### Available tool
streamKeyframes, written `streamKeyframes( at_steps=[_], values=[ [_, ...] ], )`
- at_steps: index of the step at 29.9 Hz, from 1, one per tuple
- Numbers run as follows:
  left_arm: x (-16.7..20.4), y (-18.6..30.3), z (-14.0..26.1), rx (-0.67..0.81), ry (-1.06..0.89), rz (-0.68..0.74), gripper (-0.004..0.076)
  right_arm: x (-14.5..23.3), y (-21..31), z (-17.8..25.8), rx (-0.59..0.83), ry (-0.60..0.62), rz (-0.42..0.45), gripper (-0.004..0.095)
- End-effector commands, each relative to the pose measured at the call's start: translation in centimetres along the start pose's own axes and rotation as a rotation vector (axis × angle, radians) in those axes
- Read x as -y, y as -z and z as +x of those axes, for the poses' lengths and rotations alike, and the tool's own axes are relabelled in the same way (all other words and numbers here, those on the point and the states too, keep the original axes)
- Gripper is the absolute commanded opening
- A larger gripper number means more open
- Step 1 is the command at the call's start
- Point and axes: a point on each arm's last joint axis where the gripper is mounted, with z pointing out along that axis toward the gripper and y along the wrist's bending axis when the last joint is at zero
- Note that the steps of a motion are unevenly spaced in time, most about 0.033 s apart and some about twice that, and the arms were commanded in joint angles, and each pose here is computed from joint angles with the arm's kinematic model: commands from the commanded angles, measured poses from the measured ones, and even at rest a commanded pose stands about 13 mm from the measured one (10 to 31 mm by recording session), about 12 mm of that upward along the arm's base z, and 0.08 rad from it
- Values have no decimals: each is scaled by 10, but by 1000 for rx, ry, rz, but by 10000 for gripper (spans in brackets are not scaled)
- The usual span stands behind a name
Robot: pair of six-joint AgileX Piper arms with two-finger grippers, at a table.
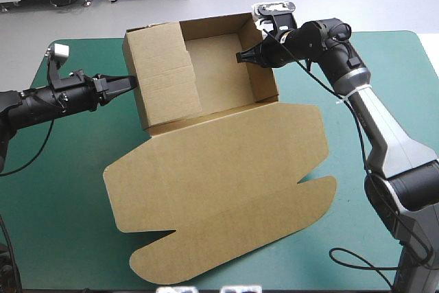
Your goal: Fold the box
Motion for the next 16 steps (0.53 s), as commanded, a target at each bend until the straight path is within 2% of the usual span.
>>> streamKeyframes(
  at_steps=[1, 8, 9, 11, 16],
  values=[
    [25, 6, 0, -32, -49, 90, 65, -18, 35, -22, 189, -16, -56, -14],
    [25, 6, 0, -30, -48, 92, 372, -12, 28, -21, 191, -7, -11, -14],
    [25, 6, 0, -31, -48, 91, 397, -11, 26, -21, 187, -5, -2, -14],
    [25, 6, 0, -31, -48, 91, 429, -9, 24, -20, 183, 3, 18, -14],
    [22, 6, 1, -40, -60, 49, 431, -10, 18, -19, 174, -2, 13, -14]
  ],
)
